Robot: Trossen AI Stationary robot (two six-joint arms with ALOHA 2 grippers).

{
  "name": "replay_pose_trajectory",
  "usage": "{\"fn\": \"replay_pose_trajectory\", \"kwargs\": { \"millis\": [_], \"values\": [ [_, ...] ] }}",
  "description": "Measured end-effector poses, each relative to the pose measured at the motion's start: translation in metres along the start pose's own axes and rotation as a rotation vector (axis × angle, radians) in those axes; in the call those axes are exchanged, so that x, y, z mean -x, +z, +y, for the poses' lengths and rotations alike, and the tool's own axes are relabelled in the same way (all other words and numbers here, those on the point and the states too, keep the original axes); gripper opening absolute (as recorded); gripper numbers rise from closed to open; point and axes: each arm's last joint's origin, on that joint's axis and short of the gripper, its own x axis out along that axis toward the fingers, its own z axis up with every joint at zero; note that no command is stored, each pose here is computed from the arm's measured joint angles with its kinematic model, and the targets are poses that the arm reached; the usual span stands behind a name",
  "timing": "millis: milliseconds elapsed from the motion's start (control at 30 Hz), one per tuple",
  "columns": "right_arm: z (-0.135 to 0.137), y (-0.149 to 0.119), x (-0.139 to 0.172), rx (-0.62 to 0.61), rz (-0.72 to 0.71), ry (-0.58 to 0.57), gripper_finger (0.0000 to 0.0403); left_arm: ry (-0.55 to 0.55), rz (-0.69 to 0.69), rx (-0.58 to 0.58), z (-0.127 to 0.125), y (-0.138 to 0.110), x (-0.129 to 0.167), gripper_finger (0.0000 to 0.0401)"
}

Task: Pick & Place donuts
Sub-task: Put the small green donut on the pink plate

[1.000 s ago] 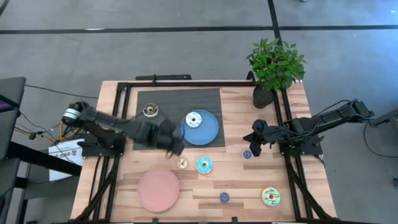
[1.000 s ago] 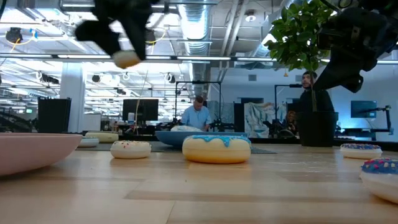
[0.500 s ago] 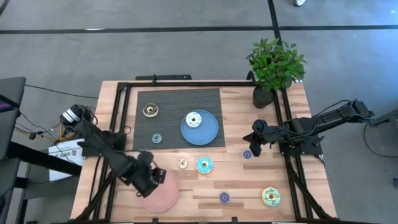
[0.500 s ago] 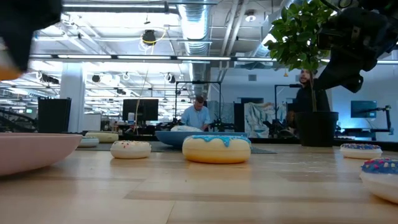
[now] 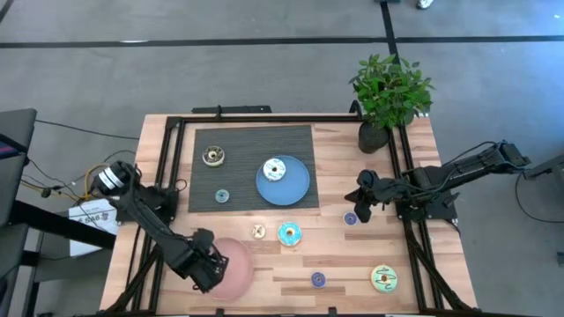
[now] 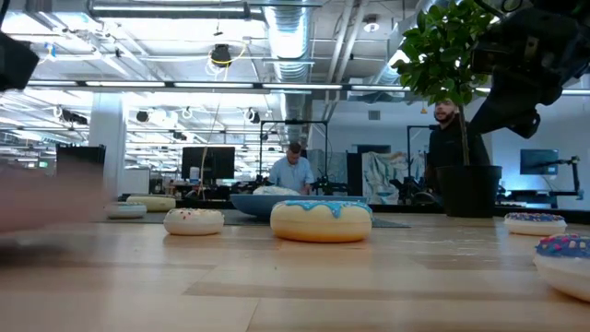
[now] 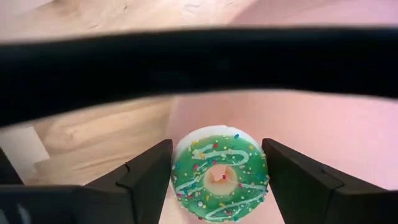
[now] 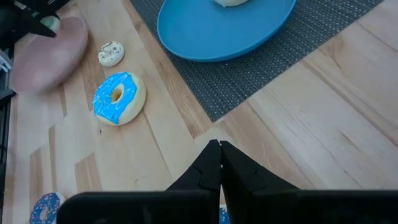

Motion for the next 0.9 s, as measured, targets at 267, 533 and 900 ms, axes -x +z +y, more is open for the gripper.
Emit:
{"fn": "replay_pose_trajectory", "kwargs": {
  "millis": [267, 533, 900],
  "values": [
    [0.0002, 0.0003, 0.0000, -0.002, -0.004, 0.002, 0.0000, -0.027, 0.000, -0.009, -0.0041, -0.0022, -0.0037, 0.0239],
    [0.0001, 0.0003, 0.0000, -0.019, -0.005, -0.001, 0.0000, -0.057, -0.005, 0.004, -0.0064, -0.0028, -0.0036, 0.0239],
    [0.0000, 0.0004, 0.0000, -0.018, -0.009, -0.005, 0.0000, -0.069, -0.020, 0.023, -0.0071, -0.0020, -0.0034, 0.0255]
  ]
}}
